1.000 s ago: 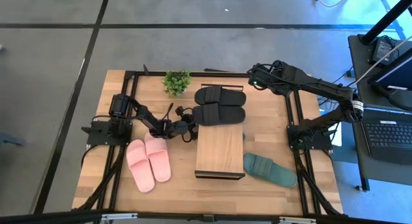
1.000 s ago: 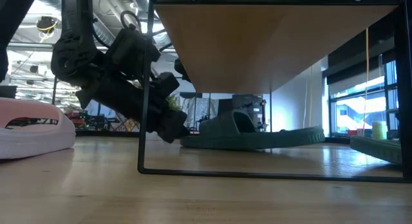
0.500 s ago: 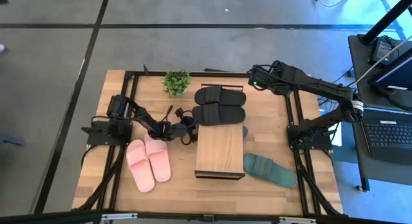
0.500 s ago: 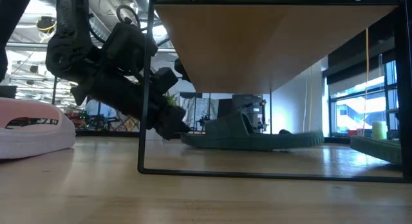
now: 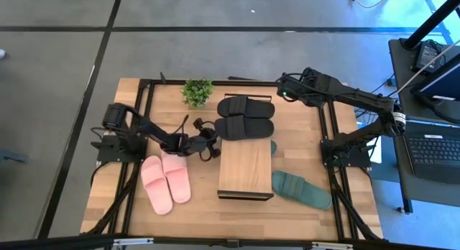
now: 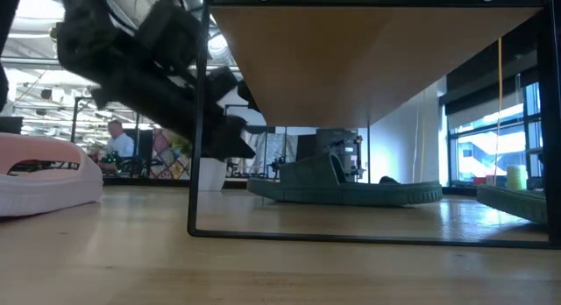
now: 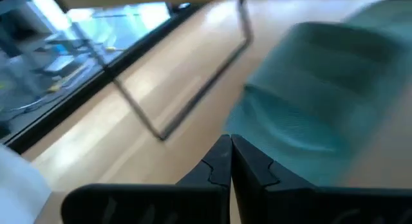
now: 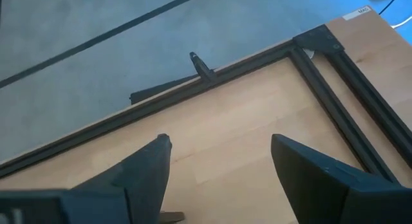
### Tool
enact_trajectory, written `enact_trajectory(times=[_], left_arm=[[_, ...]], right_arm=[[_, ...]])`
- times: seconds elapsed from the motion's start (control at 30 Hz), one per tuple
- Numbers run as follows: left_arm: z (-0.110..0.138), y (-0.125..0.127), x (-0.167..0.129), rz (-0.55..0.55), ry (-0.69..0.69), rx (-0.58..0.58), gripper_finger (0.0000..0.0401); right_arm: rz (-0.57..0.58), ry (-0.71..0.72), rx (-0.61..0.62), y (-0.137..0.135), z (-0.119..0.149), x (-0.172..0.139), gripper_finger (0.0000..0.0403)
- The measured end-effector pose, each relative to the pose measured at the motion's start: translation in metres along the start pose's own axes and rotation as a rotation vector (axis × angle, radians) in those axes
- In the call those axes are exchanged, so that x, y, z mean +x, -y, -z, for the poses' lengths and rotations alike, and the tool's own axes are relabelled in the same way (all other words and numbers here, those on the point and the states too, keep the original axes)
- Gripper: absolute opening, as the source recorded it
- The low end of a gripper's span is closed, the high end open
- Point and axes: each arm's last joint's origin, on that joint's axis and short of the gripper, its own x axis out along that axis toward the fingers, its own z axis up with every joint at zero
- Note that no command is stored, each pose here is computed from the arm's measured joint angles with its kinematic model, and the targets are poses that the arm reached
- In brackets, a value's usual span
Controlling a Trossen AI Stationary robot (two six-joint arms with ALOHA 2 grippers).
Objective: Pick and place slides into the shelf
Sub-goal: Put the green slide under the shelf
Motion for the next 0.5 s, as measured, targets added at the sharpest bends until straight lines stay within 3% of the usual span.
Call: enact_trajectory(times=[0.27, 0.5], left_arm=[[-0.012, 0.012, -0.037, 0.325, -0.092, 0.043, 0.0004], [-0.011, 0.023, -0.047, 0.392, -0.080, 0.045, 0.0004]], right_arm=[[-0.003, -0.001, -0.054, 0.000, 0.001, -0.001, 0.0268], [-0.029, 0.015, -0.240, -0.001, 0.008, -0.007, 0.0268]])
